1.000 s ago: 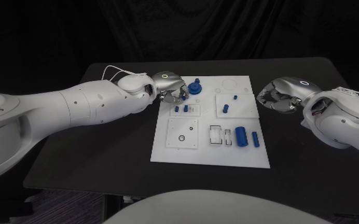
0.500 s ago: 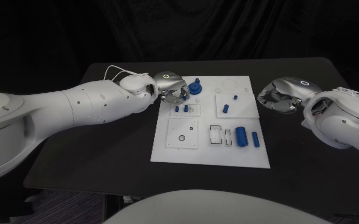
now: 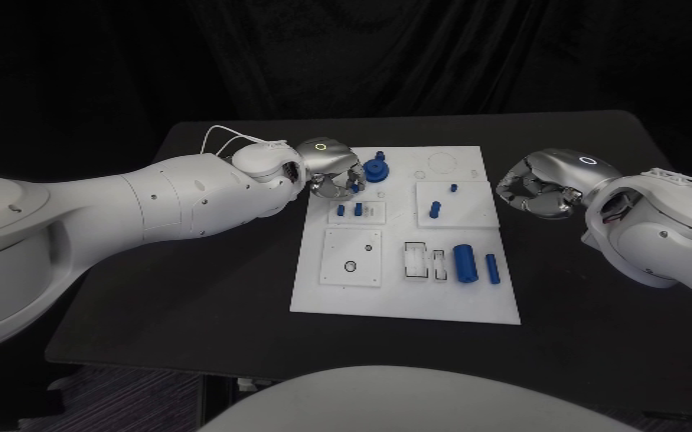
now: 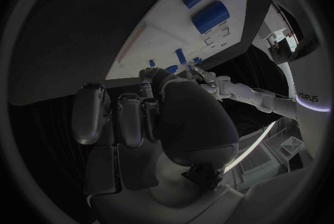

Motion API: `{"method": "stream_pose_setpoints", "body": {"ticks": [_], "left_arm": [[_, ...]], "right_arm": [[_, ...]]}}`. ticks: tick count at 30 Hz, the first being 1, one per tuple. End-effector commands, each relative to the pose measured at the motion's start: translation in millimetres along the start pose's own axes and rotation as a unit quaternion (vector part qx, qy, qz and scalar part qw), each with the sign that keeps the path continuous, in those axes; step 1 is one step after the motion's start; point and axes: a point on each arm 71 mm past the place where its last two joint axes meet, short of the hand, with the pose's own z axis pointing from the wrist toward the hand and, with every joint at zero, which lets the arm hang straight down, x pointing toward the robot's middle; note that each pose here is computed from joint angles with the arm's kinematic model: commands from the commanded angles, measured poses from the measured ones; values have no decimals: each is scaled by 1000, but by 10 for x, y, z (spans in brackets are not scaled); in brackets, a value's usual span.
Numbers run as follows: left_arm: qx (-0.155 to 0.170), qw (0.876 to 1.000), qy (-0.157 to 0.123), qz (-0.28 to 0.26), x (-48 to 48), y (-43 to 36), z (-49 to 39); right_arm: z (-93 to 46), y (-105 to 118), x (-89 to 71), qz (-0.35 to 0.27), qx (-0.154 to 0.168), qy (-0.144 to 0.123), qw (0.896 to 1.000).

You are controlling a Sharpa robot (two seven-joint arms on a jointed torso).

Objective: Assemble the parts on the task board

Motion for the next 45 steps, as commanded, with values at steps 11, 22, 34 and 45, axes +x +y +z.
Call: {"method": "stream_pose_setpoints", "body": {"ticks": [11,22,34,45], "left_arm": [[2,1000,6,-2,38,-11,-6],[3,1000,9,-3,43,-9,-20],[2,1000,14,-5,51,-5,-30],[-20,999,31,-9,76,32,-31]], "right_arm": [[-13,-10,4,-1,5,3,1000],[-10,-10,5,-1,6,3,1000],[-1,-5,6,-1,5,3,1000],[2,-4,7,-2,5,4,1000]]}}
